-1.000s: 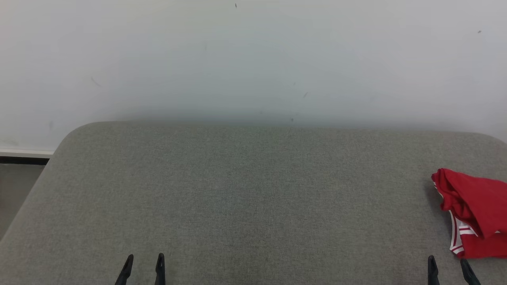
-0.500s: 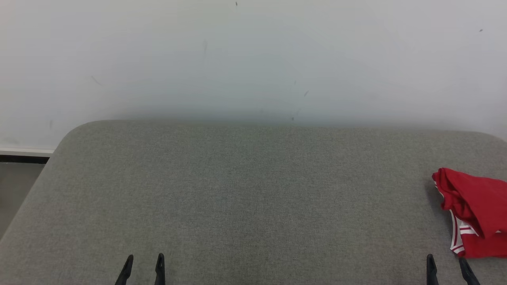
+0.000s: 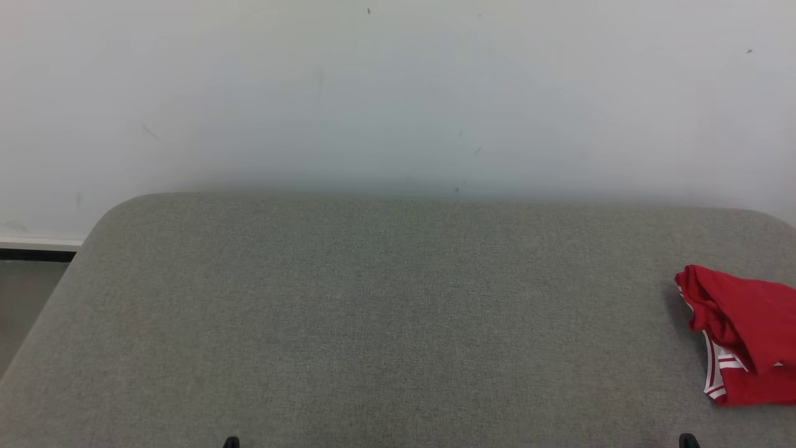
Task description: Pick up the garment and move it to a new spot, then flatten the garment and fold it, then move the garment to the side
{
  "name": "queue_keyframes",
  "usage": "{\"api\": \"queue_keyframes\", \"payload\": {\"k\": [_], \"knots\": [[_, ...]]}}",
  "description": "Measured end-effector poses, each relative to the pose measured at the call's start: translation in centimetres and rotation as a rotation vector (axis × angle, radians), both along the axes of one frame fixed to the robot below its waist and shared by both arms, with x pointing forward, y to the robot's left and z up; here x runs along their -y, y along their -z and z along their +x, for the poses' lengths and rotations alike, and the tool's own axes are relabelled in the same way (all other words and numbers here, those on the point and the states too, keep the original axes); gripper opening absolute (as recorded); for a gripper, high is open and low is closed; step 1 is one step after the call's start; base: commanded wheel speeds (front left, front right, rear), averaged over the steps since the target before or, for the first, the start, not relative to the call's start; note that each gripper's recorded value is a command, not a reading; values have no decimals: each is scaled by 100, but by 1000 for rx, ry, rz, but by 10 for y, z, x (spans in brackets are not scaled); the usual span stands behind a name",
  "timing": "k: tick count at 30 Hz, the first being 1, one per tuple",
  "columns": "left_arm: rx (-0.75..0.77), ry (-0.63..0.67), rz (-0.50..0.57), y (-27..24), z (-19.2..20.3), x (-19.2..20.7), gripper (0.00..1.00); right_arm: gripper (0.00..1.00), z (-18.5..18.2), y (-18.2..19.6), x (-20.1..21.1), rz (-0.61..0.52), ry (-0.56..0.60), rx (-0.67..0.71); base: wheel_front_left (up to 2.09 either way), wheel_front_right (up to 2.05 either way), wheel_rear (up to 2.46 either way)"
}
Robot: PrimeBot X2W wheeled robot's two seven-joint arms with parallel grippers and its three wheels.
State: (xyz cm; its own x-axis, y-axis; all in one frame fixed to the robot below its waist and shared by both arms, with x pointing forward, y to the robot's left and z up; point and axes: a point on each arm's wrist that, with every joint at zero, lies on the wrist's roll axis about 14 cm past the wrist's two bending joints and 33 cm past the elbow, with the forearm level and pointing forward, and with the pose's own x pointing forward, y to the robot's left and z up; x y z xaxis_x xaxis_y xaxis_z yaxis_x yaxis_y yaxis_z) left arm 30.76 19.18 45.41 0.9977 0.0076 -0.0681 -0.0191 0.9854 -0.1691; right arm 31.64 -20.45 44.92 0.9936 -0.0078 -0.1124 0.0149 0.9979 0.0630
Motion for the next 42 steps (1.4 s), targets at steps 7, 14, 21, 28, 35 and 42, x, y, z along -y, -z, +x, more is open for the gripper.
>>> {"api": "queue_keyframes", "payload": {"k": [7,14,21,28,35,42], "knots": [[-38,-34,-102,8,-1,-4,0,0,-1,8,2,112,39,-34,0,0,0],[-43,-72,-225,7,3,-9,0,0,6,2,3,244,70,-21,0,0,0],[-32,-96,-337,1,11,-13,0,0,12,-1,3,369,94,-12,0,0,0],[-31,-115,-440,-1,16,-15,0,0,19,-6,2,485,111,-4,0,0,0],[-25,-132,-543,-5,21,-18,0,0,24,-9,2,593,124,4,0,0,0],[-16,-136,-632,-10,28,-18,0,0,30,-14,1,690,131,14,0,0,0]]}}
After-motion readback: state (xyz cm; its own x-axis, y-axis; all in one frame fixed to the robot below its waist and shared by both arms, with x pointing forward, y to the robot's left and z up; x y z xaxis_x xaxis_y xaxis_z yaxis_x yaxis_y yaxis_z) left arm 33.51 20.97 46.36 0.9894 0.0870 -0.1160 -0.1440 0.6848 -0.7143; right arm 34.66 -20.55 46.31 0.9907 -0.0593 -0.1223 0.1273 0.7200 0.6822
